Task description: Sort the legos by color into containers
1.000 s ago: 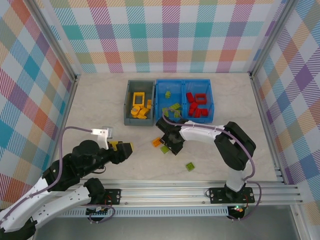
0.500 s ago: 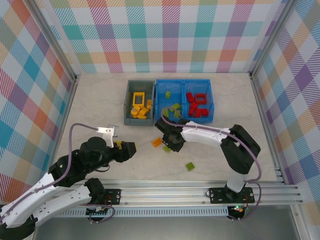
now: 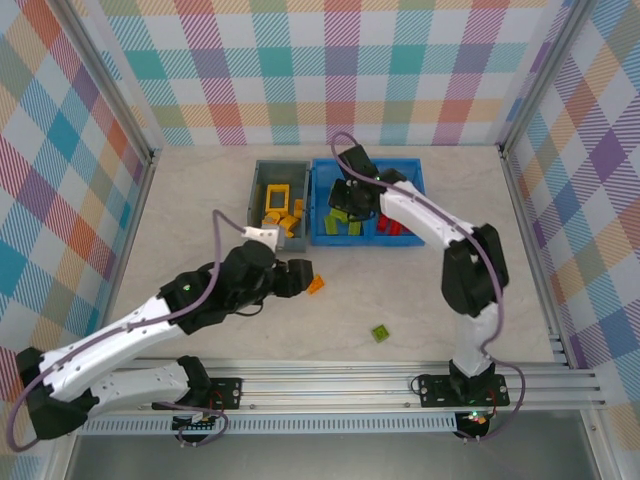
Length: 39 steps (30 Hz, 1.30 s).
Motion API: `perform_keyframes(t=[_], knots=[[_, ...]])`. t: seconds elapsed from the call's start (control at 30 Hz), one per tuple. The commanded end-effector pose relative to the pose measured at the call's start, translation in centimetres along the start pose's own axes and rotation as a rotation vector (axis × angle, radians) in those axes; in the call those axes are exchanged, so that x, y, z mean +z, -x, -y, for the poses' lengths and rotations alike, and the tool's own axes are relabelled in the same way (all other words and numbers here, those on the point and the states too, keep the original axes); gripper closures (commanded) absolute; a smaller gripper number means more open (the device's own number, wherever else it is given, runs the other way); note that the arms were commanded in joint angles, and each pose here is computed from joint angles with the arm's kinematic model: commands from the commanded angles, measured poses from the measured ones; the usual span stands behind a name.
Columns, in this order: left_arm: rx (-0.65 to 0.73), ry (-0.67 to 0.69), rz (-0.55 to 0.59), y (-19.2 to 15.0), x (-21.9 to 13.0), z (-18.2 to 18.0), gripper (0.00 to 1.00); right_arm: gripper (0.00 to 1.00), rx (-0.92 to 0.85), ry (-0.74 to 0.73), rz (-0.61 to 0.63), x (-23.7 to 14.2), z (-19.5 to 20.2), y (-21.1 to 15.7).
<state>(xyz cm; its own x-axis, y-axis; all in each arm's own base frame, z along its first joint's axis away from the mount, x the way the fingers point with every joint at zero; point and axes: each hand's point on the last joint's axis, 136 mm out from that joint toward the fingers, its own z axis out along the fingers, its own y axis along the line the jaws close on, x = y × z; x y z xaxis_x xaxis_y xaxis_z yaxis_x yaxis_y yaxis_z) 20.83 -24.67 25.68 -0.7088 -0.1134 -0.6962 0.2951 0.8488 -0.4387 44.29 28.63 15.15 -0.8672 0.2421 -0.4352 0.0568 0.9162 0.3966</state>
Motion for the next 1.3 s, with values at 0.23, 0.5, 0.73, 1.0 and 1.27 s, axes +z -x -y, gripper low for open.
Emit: perform_keyframes(t=[0.23, 0.5, 0.73, 1.0, 1.27], knots=[[0.098, 0.212, 0.199, 3.0, 2.7, 2.6, 0.33, 0.71, -0.066, 0.031, -0.157, 5.8, -0.3, 1.4], [0.108, 0.214, 0.141, 1.3, 3.7, 2.6, 0.33, 0.51, -0.065, 0.024, -0.181, 7.6, -0.3, 1.8], [0.096, 0.229, 0.092, -0.4, 3.9, 1.4, 0.32, 0.39, -0.090, 0.053, -0.106, 3.5, -1.2, 3.2], [-0.052, 0.373, -0.126, -3.8, 5.7, -3.9, 0.23, 0.42, -0.189, 0.084, 0.054, -7.3, -1.9, 1.8], [-0.295, 0.417, -0.325, -7.1, 10.8, -8.0, 0.16, 0.30, -0.456, 0.216, 0.071, -16.1, -0.4, -11.9]])
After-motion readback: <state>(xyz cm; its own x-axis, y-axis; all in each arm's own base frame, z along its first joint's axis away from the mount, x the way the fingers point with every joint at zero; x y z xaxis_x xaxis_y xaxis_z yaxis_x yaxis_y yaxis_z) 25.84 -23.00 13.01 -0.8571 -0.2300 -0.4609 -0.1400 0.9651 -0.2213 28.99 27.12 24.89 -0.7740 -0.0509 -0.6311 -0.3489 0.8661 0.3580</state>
